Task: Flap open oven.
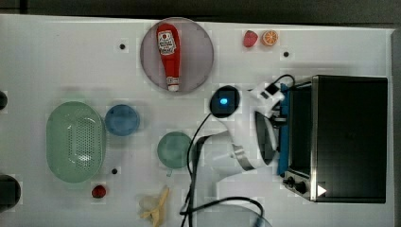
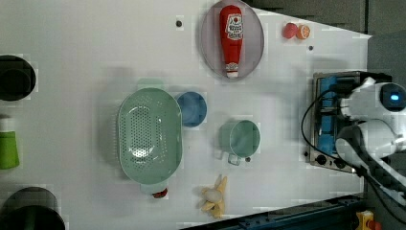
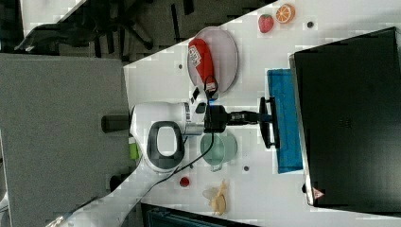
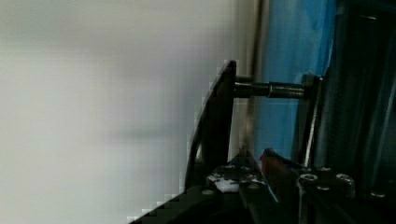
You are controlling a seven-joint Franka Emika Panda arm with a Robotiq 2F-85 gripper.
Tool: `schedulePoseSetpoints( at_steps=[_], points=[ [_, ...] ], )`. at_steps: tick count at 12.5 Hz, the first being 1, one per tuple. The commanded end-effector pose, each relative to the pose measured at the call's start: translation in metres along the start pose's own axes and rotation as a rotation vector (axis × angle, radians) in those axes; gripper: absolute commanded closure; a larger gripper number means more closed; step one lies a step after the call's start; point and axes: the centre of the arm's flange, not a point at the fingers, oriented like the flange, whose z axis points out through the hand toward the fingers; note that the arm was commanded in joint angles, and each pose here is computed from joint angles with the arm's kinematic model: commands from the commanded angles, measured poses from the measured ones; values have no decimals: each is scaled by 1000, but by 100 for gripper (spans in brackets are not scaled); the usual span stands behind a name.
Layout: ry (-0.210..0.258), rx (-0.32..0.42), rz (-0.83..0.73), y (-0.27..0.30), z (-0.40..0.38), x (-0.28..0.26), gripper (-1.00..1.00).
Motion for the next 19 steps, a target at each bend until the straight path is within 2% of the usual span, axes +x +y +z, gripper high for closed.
schedulePoseSetpoints(
  at_steps=[1, 8, 12, 14, 16, 19],
  points=[
    [-24, -7, 77, -58, 14, -1, 65],
    [-30, -3, 8, -98, 46, 2, 65],
    [-31, -18, 69, -113, 59, 12, 65],
    [-13, -14, 66, -117, 53, 17, 65],
    [21, 25, 95, -120, 36, 26, 65],
    [65, 135, 227, -106, -13, 37, 65]
  ],
)
